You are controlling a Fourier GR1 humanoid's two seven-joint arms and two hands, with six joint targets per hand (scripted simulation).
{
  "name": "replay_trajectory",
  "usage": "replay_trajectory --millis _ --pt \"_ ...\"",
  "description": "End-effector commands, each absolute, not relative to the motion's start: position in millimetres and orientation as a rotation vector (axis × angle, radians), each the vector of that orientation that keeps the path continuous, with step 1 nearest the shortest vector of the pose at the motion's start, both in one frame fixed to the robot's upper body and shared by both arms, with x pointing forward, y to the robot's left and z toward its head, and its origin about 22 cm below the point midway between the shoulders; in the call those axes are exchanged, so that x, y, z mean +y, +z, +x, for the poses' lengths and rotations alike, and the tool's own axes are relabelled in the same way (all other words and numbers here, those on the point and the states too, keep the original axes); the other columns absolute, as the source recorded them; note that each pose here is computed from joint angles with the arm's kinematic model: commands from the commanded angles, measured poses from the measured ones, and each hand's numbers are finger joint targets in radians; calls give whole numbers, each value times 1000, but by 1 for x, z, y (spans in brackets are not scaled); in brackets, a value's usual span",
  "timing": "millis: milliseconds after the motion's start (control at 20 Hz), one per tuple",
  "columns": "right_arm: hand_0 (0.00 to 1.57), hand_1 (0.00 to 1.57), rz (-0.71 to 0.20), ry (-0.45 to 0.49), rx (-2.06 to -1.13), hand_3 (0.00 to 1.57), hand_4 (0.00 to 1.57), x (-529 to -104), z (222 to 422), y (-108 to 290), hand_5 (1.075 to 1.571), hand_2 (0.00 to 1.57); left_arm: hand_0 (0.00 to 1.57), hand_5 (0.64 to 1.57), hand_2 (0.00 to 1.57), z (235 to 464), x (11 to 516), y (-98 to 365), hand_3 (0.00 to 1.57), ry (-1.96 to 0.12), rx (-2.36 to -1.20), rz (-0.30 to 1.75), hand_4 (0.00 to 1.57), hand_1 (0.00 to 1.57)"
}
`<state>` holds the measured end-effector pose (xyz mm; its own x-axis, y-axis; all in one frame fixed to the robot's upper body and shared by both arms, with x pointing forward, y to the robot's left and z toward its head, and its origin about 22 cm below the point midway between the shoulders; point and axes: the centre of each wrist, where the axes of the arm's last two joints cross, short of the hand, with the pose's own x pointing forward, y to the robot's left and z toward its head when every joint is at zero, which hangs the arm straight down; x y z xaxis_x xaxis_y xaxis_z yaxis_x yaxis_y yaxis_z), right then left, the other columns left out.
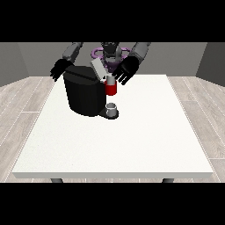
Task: Insert the coffee pod into the coffee machine and close the lid
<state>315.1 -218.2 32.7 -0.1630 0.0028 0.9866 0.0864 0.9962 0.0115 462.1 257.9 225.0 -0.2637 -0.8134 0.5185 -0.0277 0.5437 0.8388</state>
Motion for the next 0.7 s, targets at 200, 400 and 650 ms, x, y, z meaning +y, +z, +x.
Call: replay_trajectory --millis 200,400,650 --pt "0 0 -54 -65 -1723 0 437 -204 316 40 1571 0 1221 1571 1265 464 245 209 1171 -900 -1644 705 485 1221" --pt "0 0 -69 -71 -1701 0 364 -217 313 35 1571 0 1211 1571 1239 463 258 213 1123 -911 -1636 684 460 1211" --pt "0 0 -65 -76 -1730 0 401 -229 320 44 1571 0 1134 1571 1170 464 254 228 999 -916 -1639 738 457 1134"
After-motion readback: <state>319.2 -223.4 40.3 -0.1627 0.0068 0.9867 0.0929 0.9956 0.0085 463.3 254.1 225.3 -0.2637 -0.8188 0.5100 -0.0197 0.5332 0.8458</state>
